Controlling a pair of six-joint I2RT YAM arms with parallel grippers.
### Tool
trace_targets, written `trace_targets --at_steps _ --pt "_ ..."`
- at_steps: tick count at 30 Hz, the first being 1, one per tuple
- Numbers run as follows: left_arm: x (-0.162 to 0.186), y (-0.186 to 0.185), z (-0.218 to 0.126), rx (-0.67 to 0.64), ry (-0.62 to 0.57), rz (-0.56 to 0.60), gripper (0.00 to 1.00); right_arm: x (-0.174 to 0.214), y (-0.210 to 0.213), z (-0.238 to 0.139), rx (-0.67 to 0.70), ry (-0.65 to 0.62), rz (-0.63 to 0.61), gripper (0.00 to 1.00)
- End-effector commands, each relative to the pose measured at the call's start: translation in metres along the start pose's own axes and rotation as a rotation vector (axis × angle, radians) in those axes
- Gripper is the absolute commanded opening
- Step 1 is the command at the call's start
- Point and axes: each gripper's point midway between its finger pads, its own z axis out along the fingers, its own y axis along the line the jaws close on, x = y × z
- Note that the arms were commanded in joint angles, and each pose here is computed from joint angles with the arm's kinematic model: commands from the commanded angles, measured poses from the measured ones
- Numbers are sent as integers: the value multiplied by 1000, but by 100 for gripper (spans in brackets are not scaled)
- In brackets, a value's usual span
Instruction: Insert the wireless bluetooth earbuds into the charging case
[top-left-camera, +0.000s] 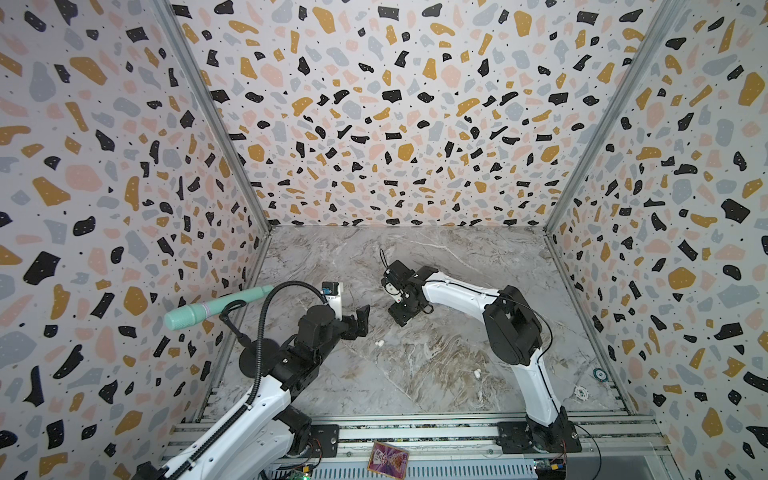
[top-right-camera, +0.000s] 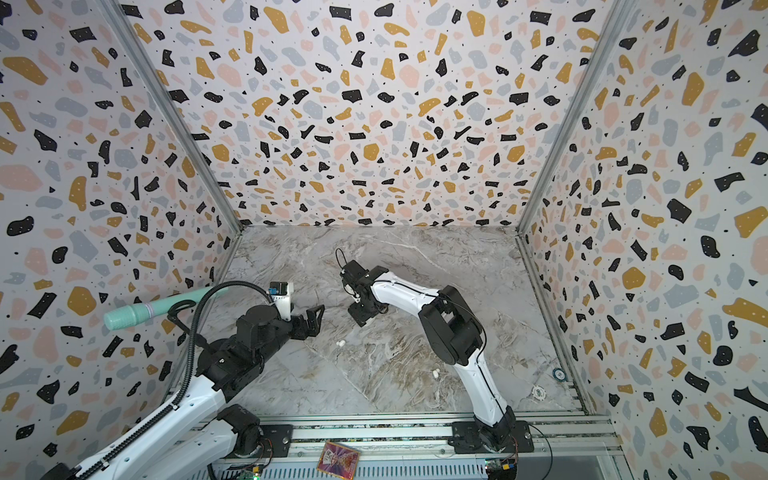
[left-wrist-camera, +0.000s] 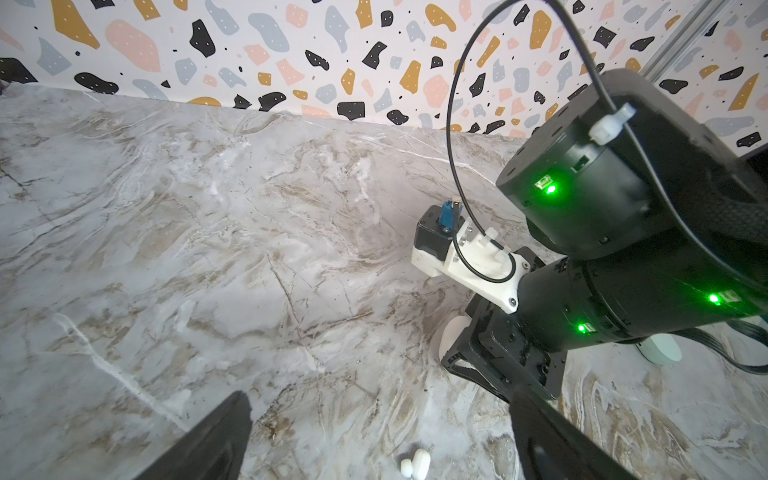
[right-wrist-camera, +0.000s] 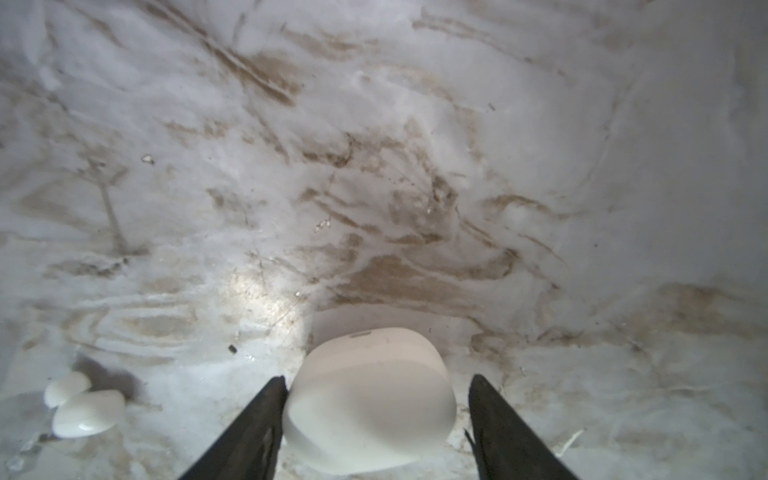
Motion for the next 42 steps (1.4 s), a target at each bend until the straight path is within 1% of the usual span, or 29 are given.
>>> trace_targets --at_steps 1,6,13,20,25,31,32,34,38,42 --pt "-11 -4 0 20 -38 -16 98 0 -2 -5 3 10 9 68" --pt "-10 -4 0 21 -38 -16 98 -1 0 -6 -12 9 12 61" --pt "-9 -5 1 27 -32 -12 98 -1 -2 -18 -13 3 38 58" --pt "-6 -15 5 85 -18 9 97 -2 -15 -52 -43 -27 137 56" --pt "-10 -28 8 146 -53 19 98 8 -27 -83 -58 -36 223 56" --pt "-9 -61 17 245 -76 116 99 28 -35 -124 -80 -40 306 56" --pt "-5 -68 19 272 -68 142 99 31 -36 -132 -82 -44 317 56" --pt "-6 -87 19 339 -95 186 100 38 -36 -144 -84 -42 335 56" --pt "5 -118 18 457 -123 273 100 50 -34 -168 -106 -47 377 56" --pt "15 -150 15 579 -146 333 100 61 -27 -188 -142 -57 418 56"
